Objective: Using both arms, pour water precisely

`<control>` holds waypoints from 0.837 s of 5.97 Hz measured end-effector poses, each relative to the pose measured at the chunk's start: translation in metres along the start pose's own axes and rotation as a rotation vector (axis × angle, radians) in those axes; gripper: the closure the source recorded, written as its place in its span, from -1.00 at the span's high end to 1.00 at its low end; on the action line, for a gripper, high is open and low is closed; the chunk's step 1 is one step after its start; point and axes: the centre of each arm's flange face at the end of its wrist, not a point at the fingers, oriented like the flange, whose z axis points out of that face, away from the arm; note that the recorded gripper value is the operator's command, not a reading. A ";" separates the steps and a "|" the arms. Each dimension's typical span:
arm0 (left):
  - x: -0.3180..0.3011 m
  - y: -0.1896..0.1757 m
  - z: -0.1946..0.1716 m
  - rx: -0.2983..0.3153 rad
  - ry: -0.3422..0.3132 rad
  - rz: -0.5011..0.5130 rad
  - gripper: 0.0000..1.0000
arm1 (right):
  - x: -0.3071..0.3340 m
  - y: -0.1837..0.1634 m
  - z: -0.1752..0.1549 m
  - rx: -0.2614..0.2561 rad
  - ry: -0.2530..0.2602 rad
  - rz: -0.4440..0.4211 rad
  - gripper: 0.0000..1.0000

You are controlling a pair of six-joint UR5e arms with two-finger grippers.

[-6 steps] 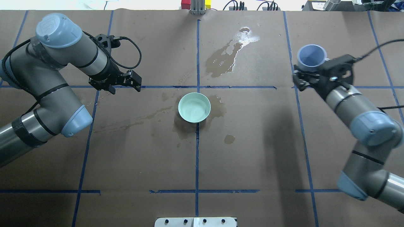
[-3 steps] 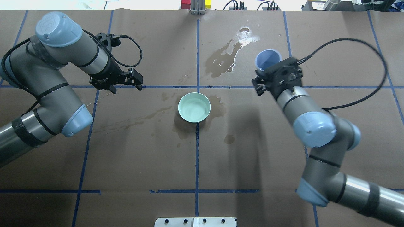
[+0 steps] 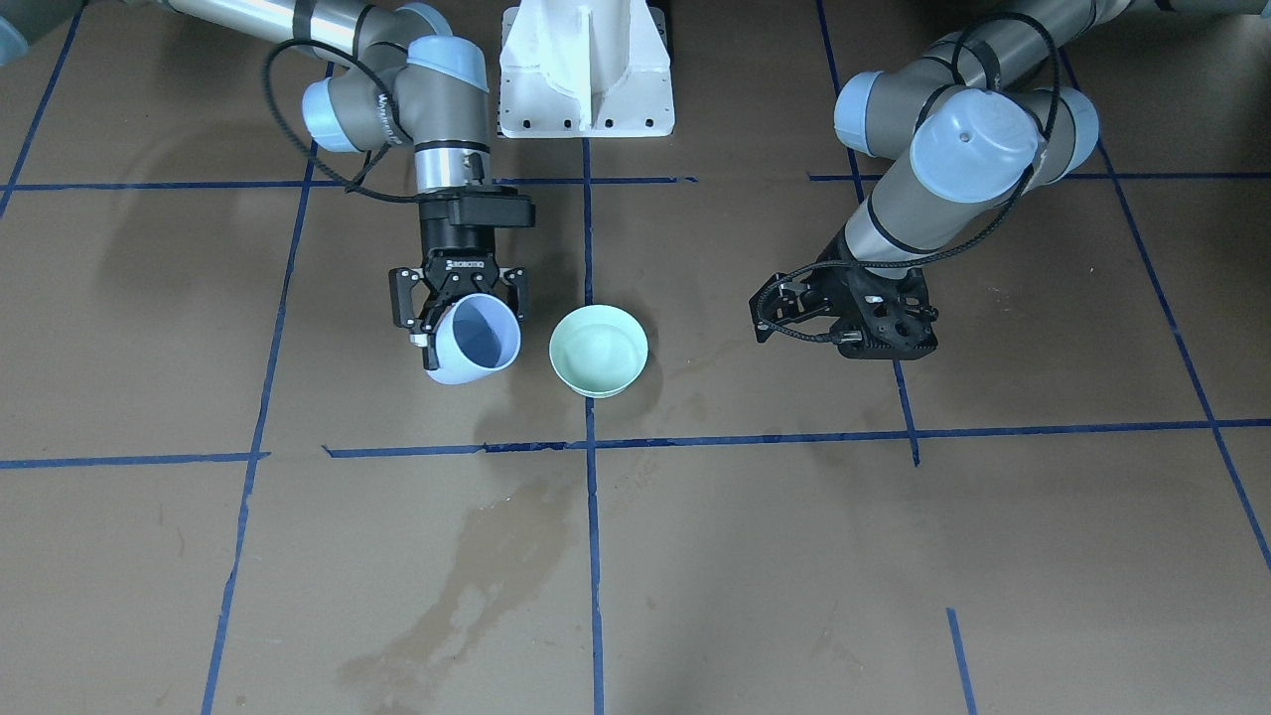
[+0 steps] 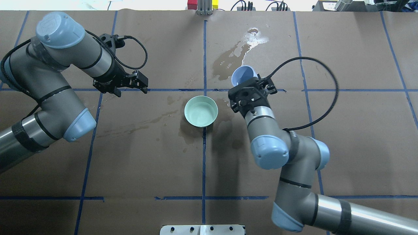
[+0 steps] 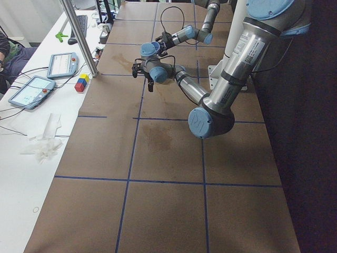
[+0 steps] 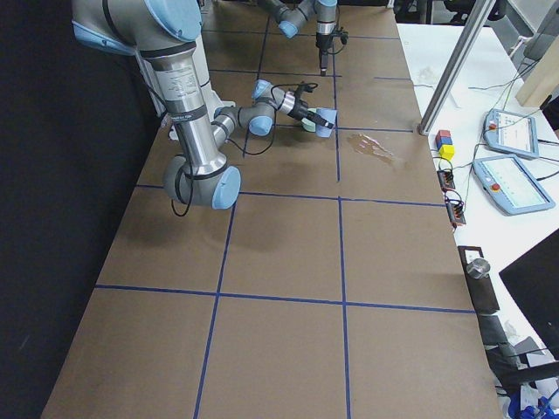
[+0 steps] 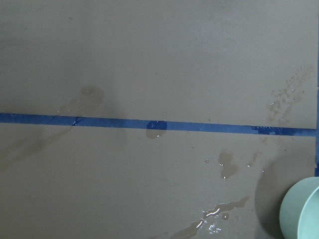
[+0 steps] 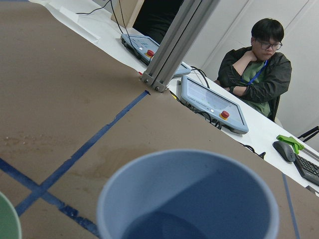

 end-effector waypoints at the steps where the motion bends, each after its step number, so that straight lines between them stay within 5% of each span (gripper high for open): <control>1: 0.000 0.000 0.000 -0.001 0.000 0.000 0.99 | -0.010 0.004 -0.003 -0.007 0.014 -0.043 -1.00; 5: -0.001 0.000 0.000 -0.003 0.000 -0.001 0.99 | -0.033 -0.008 -0.018 0.016 0.127 -0.439 -1.00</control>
